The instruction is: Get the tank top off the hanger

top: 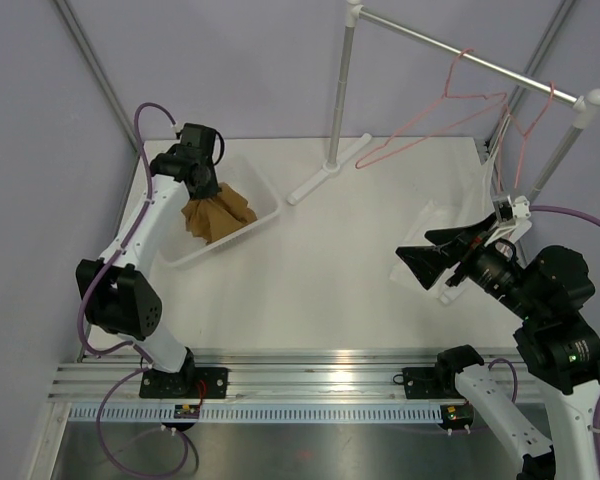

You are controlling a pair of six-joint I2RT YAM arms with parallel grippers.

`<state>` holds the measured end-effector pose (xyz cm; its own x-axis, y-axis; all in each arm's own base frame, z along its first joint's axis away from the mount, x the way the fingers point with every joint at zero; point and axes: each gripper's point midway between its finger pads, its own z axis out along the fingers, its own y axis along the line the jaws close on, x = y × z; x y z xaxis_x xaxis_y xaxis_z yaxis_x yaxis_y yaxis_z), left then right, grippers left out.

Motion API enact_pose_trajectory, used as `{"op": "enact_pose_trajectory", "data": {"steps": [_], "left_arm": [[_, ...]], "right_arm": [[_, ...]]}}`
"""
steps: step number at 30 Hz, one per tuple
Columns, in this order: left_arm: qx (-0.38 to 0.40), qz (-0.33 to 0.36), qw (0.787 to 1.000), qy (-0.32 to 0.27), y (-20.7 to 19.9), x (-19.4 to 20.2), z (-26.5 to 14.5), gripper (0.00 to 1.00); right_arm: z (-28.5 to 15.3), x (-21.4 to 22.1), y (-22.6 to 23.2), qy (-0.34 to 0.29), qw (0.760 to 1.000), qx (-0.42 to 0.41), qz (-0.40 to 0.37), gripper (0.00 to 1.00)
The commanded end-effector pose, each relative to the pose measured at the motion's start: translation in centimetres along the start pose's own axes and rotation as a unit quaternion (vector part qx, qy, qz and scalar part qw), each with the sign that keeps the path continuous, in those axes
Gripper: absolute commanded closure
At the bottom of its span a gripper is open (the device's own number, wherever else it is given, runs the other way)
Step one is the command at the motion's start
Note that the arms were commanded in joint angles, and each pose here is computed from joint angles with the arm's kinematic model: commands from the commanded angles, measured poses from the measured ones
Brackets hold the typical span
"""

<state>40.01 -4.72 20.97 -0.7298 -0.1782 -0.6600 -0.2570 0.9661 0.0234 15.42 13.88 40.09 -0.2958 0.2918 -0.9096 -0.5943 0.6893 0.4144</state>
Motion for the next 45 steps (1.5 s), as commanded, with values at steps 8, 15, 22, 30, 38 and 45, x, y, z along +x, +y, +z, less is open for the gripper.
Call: {"op": "enact_pose_trajectory", "data": {"steps": [8, 15, 22, 30, 38, 45], "left_arm": [[0.045, -0.047, 0.994, -0.086, 1.5, -3.7, -8.7, 0.01], [0.075, -0.029, 0.982, -0.172, 5.6, 0.0, -18.2, 0.01], [0.036, -0.029, 0.979, -0.196, 11.3, 5.6, -22.5, 0.01], [0.060, -0.042, 0.977, -0.198, 13.8, 11.3, -24.5, 0.01], [0.077, -0.054, 0.969, -0.229, 14.8, 13.2, -25.0, 0.01], [0.094, -0.056, 0.966, -0.236, 14.4, 13.8, -24.7, 0.01]], "right_arm": [[0.2, 0.0, -3.0, 0.020, 0.996, 0.082, -0.018, 0.01], [-0.8, 0.0, -6.8, 0.052, 0.979, 0.194, -0.033, 0.01], [-1.6, -0.2, -8.6, 0.077, 0.964, 0.251, -0.051, 0.01], [-2.5, -1.2, -9.3, 0.072, 0.955, 0.279, -0.068, 0.01], [-3.6, -1.9, -8.9, 0.046, 0.955, 0.279, -0.086, 0.00], [-2.6, -1.0, -9.1, 0.051, 0.959, 0.268, -0.077, 0.00]]}}
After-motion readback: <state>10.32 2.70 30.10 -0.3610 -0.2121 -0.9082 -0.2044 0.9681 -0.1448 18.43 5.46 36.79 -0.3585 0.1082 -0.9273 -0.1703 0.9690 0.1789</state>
